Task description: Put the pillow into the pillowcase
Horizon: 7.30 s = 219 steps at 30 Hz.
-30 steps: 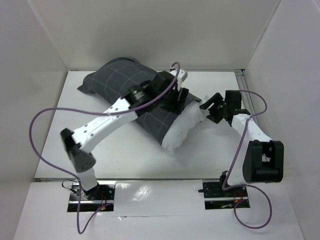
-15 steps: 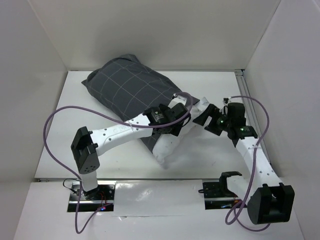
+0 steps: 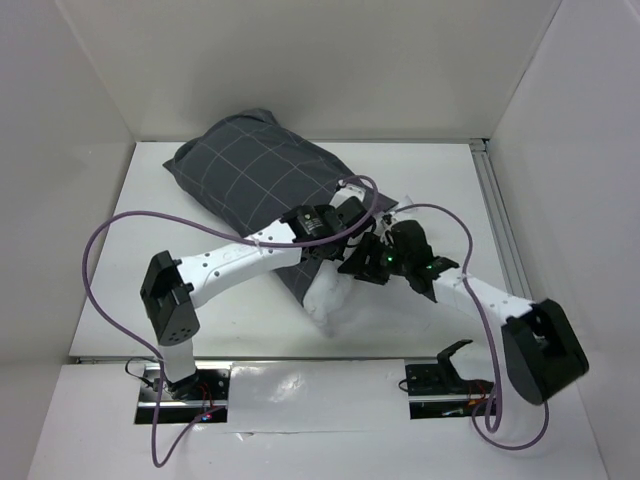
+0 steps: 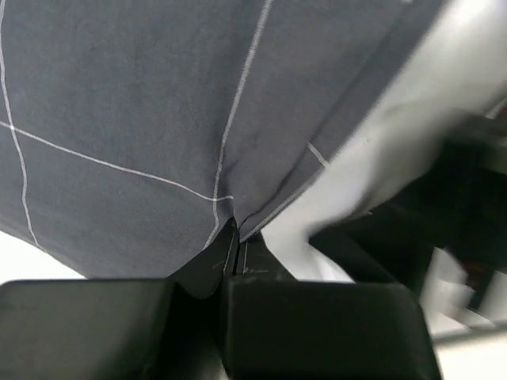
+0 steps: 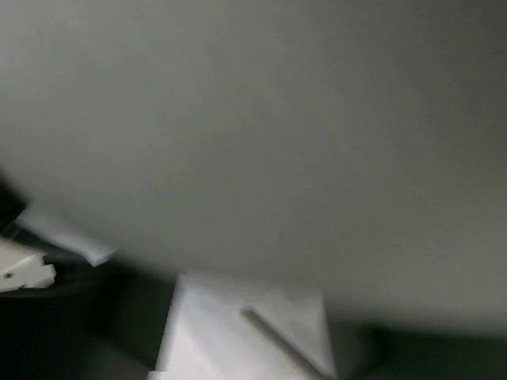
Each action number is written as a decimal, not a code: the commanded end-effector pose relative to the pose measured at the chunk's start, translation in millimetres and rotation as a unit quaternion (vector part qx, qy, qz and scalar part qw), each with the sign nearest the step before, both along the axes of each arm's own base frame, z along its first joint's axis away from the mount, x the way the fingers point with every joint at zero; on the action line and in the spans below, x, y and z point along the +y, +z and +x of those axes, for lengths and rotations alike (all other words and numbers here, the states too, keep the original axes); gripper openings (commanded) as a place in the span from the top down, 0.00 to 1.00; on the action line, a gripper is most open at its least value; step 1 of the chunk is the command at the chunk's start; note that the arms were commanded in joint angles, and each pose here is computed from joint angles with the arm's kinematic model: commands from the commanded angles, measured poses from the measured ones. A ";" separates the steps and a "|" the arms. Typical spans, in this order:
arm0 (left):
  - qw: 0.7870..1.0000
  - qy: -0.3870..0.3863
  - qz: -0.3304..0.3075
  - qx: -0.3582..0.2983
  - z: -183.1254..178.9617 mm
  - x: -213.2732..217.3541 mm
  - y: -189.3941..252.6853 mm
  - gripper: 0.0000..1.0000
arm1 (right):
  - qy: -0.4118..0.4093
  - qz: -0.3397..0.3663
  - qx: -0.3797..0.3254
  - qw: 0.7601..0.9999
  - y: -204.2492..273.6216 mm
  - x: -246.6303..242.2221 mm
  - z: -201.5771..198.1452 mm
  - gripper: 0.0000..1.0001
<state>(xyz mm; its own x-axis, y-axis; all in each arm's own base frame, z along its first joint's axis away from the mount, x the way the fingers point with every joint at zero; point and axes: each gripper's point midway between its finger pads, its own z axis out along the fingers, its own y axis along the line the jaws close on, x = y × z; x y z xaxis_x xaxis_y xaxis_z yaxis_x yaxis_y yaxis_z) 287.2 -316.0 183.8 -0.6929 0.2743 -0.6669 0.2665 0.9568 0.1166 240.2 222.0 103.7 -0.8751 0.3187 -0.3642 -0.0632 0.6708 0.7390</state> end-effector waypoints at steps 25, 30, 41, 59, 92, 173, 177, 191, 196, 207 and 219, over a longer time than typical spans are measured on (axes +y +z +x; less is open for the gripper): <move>0.763 -0.397 -0.510 -0.007 -110.5 -92.3 345.8 1.00 | -0.150 0.162 -0.201 0.954 116.0 55.2 111.7 1.00; 0.764 -0.386 -0.517 -0.011 -93.3 -81.4 347.2 1.00 | -0.180 0.158 -0.244 0.940 167.8 16.7 87.1 1.00; 0.730 -0.421 -0.535 0.059 -105.7 -133.0 323.9 1.00 | -0.091 0.203 -0.156 0.962 95.3 98.0 83.8 1.00; 0.860 -0.236 -0.453 -0.011 -10.9 -11.8 270.7 0.04 | -0.189 -0.004 -0.061 0.980 22.1 -21.1 33.1 0.18; 0.929 0.131 -0.294 0.185 3.6 176.8 -37.3 1.00 | 0.096 0.094 -0.109 0.985 97.0 40.1 60.3 0.59; 0.892 0.246 -0.375 -0.059 62.8 298.8 80.7 0.09 | -0.111 -0.160 -0.153 0.969 156.2 -83.3 111.7 0.29; 0.914 0.231 -0.333 -0.007 90.6 270.4 52.3 0.08 | -0.134 -0.231 -0.098 0.959 104.0 -83.0 139.9 0.18; 0.891 0.257 -0.367 0.073 190.2 258.0 -5.8 0.13 | -0.276 -0.314 -0.038 0.908 12.3 -159.2 243.3 0.20; 0.902 0.217 -0.370 0.040 184.0 254.3 44.0 0.11 | -0.278 -0.278 -0.139 0.909 95.3 -152.1 263.1 0.12; 0.893 0.181 -0.404 -0.087 115.6 263.7 168.0 0.07 | -0.356 -0.295 -0.215 0.860 246.5 -199.6 183.8 0.00; 0.893 0.136 -0.395 -0.169 69.4 260.9 223.6 0.07 | -0.463 -0.380 -0.196 0.776 264.2 -276.3 86.0 0.00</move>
<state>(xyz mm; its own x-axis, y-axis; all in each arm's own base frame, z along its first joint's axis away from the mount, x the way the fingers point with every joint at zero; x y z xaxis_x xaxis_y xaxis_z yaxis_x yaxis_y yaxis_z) 362.2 -54.7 399.5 -0.4059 -0.5457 -0.7331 0.0497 0.7878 -0.6139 347.5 -32.9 380.8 -0.1471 0.3513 -0.9246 0.4925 0.8367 0.2395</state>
